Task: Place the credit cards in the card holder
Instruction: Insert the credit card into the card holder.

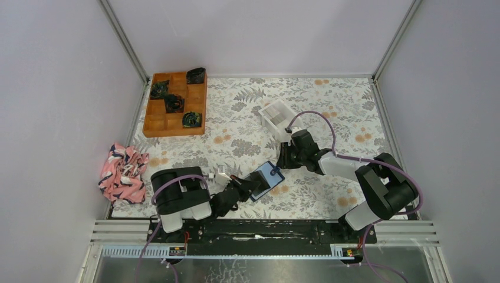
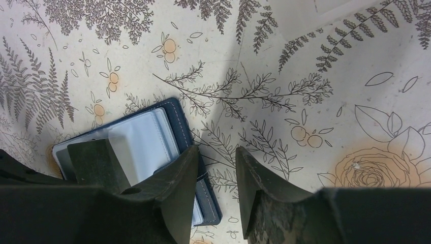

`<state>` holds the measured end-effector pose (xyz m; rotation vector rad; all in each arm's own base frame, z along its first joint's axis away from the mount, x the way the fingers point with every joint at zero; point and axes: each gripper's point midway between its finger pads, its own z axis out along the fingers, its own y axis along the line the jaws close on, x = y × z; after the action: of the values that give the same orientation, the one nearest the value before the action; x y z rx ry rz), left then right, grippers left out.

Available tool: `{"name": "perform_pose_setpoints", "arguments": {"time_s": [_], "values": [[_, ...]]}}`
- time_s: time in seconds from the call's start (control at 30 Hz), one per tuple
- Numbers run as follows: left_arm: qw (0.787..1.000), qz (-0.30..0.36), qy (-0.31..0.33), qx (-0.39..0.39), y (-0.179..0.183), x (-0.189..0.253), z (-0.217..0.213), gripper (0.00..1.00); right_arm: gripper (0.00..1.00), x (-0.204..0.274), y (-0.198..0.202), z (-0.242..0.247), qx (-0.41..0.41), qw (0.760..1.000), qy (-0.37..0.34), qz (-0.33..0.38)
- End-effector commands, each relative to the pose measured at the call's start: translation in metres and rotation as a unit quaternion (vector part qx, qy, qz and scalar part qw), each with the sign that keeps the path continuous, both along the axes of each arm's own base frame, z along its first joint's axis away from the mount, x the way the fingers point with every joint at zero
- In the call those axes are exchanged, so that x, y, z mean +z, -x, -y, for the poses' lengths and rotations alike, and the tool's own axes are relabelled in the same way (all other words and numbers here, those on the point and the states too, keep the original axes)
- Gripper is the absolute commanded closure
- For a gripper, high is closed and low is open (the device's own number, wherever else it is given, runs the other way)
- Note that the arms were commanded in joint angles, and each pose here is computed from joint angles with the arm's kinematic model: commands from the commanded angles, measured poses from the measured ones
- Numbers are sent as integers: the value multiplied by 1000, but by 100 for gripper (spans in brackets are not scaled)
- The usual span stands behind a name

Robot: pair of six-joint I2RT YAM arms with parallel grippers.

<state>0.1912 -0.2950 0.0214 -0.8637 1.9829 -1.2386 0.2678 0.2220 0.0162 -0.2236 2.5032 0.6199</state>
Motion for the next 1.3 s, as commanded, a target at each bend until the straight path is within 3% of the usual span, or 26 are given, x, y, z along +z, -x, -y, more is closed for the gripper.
{"name": "perform_pose_setpoints", "arguments": {"time_s": [0.0, 0.83, 1.27], "values": [[1000, 14, 9, 7, -5, 4, 0, 100, 59, -6, 11, -6, 12, 1000, 0, -20], [998, 29, 18, 49, -12, 3, -9, 100, 56, -11, 22, -17, 17, 999, -9, -30], [999, 34, 1, 29, -8, -1, 6, 100, 56, -10, 29, -25, 22, 999, -15, -32]]}}
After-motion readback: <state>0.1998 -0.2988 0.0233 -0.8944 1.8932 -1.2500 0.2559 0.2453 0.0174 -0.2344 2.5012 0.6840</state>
